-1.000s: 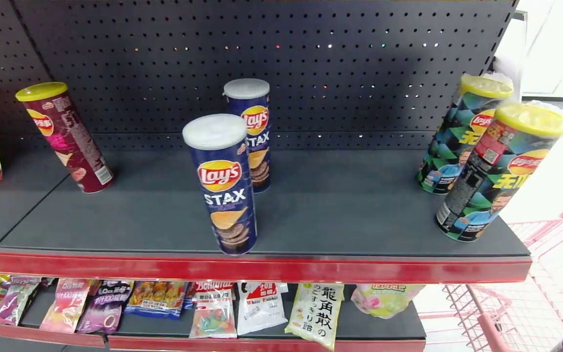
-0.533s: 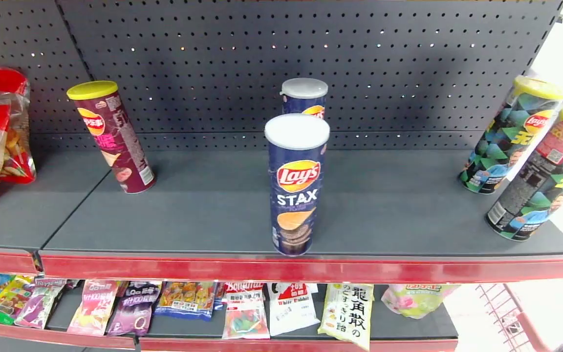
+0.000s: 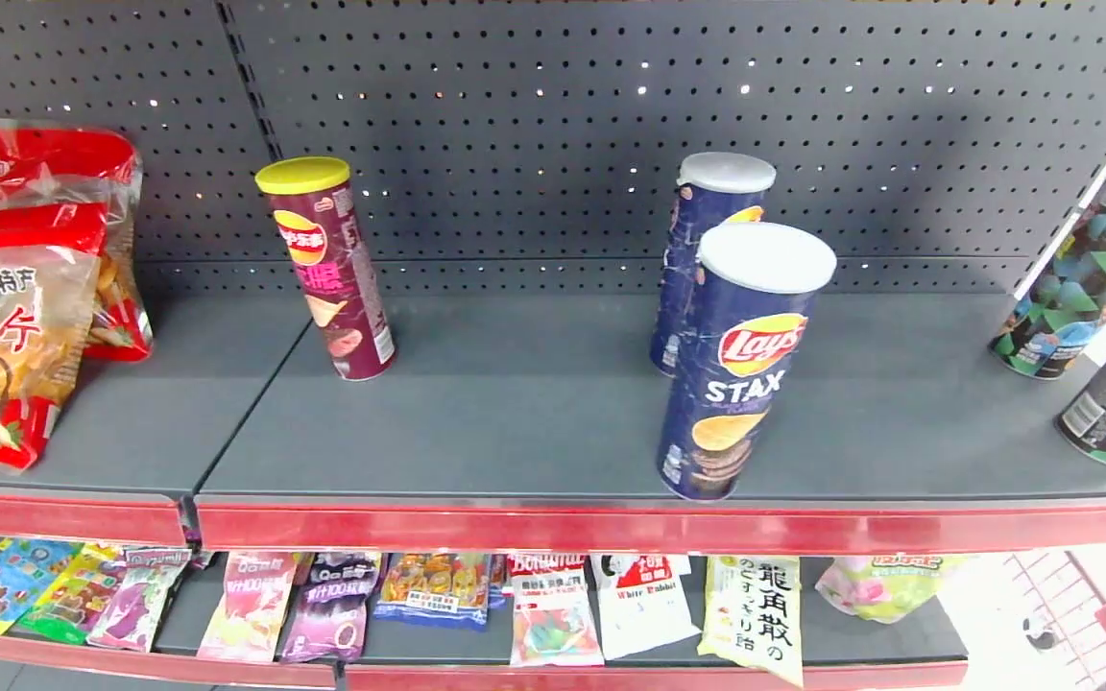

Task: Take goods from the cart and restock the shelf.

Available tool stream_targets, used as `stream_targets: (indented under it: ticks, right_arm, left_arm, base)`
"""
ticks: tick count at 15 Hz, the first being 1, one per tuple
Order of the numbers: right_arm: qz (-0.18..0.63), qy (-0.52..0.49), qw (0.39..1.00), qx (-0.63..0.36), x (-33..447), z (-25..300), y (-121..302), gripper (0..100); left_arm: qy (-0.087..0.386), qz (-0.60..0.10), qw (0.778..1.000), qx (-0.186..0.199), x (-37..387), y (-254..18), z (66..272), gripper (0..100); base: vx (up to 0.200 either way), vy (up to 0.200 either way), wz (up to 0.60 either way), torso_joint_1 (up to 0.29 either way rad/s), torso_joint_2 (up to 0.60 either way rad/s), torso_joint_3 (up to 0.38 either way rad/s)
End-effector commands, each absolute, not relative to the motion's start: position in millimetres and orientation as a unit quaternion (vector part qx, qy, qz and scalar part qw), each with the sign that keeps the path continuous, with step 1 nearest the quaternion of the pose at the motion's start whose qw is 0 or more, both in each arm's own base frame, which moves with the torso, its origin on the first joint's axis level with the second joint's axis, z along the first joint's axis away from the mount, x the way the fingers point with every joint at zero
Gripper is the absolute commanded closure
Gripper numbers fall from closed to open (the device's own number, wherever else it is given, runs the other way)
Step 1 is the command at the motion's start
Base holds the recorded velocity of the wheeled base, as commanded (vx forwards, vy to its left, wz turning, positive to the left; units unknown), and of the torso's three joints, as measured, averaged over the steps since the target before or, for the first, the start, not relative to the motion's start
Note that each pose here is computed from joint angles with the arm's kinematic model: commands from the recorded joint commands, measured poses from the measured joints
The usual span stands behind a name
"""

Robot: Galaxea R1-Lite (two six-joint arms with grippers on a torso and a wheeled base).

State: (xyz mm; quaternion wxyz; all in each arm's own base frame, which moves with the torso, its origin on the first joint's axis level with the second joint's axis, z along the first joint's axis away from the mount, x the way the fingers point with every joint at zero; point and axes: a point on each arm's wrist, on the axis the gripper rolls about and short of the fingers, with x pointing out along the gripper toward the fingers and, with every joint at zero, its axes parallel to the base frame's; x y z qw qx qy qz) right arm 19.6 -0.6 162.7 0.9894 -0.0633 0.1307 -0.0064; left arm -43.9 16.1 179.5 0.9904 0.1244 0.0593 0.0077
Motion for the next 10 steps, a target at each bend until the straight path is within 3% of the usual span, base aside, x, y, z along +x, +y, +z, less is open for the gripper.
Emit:
stream_targets:
  ticks: [1, 10]
  right_arm:
    - [-0.006, 0.133, 0.989, -0.063, 19.7, 161.4, -0.6, 100]
    - [0.042, 0.115, 0.991, -0.059, 19.7, 164.6, 1.5, 100]
  left_arm:
    - [0.060, 0.008, 0.990, 0.124, -43.7, 16.1, 179.5, 0]
    - [0.069, 0.006, 0.990, 0.126, -41.4, 15.5, 176.3, 0]
  base:
    - [0.000, 0.200, 0.00, 0.002, 0.00, -0.002]
    - [0.000, 0.200, 0.00, 0.003, 0.00, 0.002]
